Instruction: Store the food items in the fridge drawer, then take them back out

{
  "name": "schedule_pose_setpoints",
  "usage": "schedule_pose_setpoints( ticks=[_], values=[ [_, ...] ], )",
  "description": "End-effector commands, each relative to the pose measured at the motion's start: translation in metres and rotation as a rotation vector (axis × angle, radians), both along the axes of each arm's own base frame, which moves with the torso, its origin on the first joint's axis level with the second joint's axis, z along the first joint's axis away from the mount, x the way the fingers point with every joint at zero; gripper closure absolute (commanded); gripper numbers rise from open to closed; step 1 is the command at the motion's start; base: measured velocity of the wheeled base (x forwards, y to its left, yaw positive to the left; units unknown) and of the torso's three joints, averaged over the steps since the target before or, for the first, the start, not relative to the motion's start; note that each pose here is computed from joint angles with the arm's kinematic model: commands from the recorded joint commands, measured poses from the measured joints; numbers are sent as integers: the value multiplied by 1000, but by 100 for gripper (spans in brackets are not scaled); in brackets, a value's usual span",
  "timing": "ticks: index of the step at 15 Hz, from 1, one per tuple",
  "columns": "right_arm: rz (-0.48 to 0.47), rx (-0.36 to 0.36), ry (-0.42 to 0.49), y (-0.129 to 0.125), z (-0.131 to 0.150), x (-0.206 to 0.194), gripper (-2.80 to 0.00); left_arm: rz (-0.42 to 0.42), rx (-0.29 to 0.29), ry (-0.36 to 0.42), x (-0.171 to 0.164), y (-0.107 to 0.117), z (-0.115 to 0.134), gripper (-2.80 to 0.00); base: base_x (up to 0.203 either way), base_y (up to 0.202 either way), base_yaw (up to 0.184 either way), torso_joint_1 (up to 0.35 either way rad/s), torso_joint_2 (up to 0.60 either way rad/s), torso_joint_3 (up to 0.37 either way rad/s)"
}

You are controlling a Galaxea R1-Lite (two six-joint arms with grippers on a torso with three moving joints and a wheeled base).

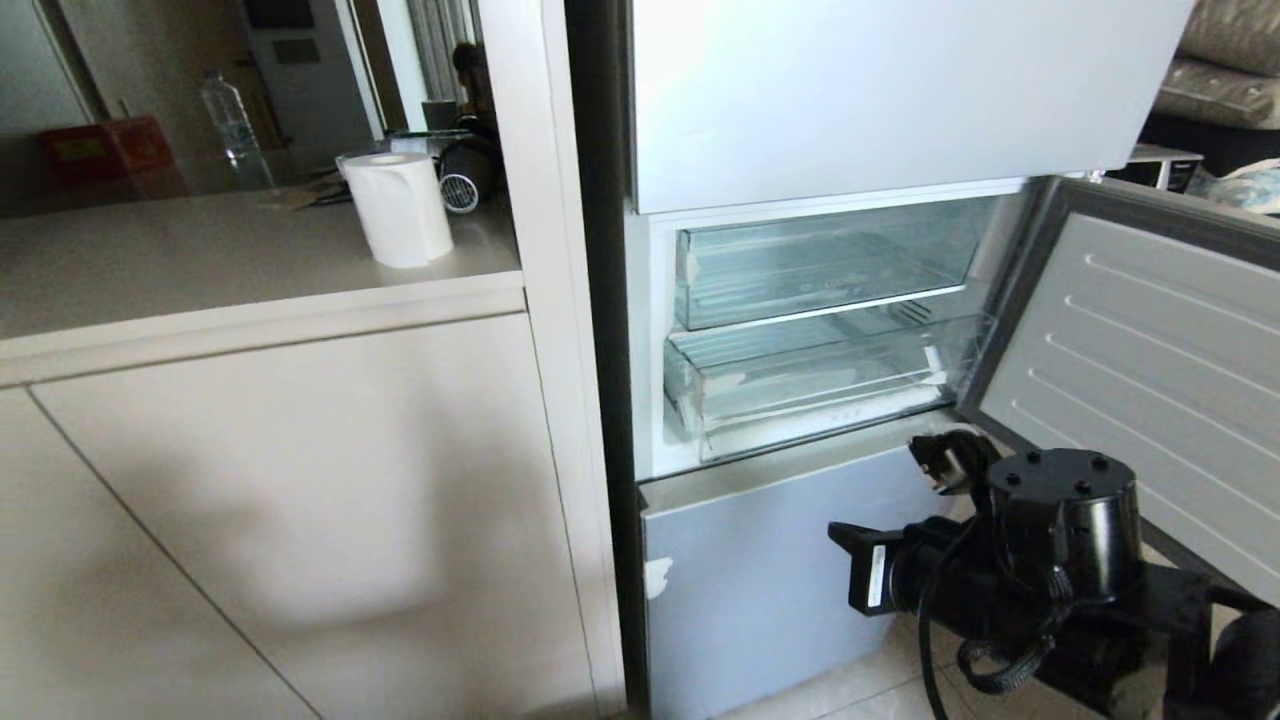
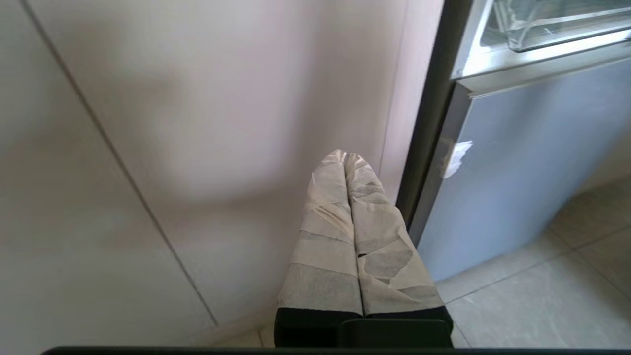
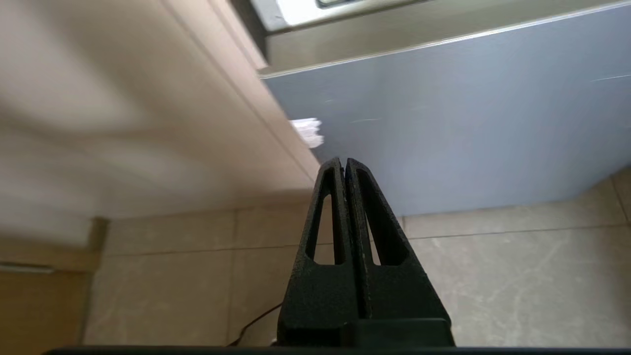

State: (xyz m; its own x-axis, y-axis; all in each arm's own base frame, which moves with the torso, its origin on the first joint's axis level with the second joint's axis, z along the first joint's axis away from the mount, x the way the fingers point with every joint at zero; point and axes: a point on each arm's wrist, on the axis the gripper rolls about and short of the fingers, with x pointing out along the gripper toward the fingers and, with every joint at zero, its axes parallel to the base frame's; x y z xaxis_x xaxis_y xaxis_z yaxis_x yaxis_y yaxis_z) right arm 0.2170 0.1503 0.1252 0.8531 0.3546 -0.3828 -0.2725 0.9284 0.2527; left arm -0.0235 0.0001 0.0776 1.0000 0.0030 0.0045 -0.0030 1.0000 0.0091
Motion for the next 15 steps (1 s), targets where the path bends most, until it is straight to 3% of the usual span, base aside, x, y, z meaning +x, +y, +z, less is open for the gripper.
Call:
schedule_pose_setpoints(
  ticks=[1,7,11,15],
  values=[
    [-46,-27,37,-1,-26,22,0,0,0,0,0,0,0,0,0,0,0,0,0,0],
    [-35,18,-109,20,-85,105,0,0,0,0,0,0,0,0,0,0,0,0,0,0],
    [9,51,-258,40,-81,167,0,0,0,0,0,0,0,0,0,0,0,0,0,0],
    [2,67,-318,58,-78,223,0,0,0,0,0,0,0,0,0,0,0,0,0,0]
  ],
)
